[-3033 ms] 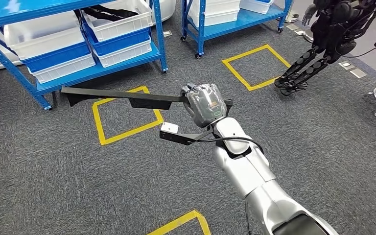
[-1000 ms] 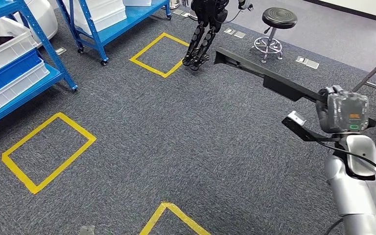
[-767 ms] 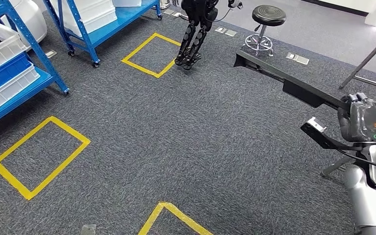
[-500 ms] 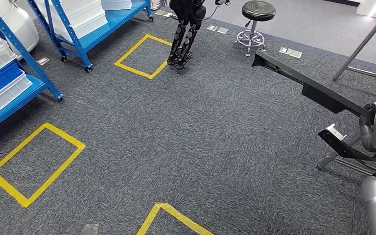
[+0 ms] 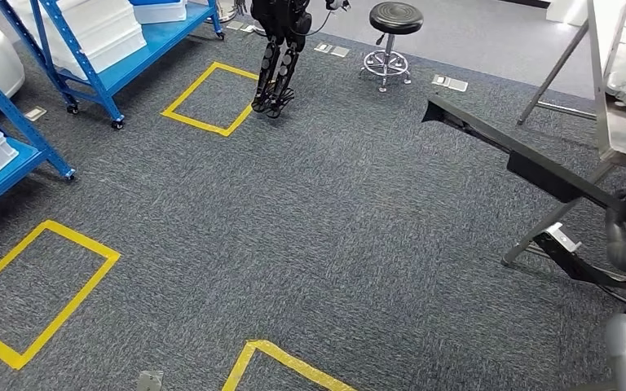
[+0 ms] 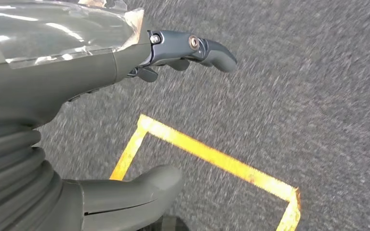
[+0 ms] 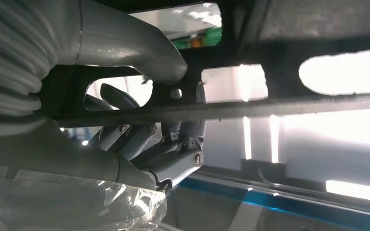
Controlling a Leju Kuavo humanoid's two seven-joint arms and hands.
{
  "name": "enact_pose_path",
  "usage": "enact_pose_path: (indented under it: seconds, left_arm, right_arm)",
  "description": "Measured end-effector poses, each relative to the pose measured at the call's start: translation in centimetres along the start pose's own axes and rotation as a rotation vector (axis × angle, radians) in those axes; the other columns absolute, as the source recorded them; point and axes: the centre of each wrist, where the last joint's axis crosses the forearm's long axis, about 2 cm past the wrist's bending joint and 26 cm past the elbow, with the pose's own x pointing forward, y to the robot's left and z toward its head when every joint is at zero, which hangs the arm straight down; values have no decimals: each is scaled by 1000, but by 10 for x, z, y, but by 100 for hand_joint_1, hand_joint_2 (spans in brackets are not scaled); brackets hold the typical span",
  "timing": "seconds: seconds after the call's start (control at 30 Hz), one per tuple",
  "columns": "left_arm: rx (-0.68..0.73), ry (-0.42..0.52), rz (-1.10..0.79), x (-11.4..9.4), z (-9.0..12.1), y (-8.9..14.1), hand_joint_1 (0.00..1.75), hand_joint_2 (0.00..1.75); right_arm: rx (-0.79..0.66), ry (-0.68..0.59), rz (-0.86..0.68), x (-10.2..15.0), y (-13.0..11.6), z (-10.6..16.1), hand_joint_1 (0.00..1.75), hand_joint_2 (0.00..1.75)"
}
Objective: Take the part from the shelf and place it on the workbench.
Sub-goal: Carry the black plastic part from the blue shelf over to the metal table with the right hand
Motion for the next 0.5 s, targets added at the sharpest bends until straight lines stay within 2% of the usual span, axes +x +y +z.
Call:
enact_pose_path:
  seconds: [0.3, 0.5]
  left_arm:
    - [-1, -45, 26, 5, -1, -4, 0, 175]
    - [-2, -67, 31, 12, -3, -7, 0, 175]
  right_arm:
    - [9, 53, -15, -22, -8, 33, 171, 175]
    - [15, 62, -3, -26, -12, 50, 171, 175]
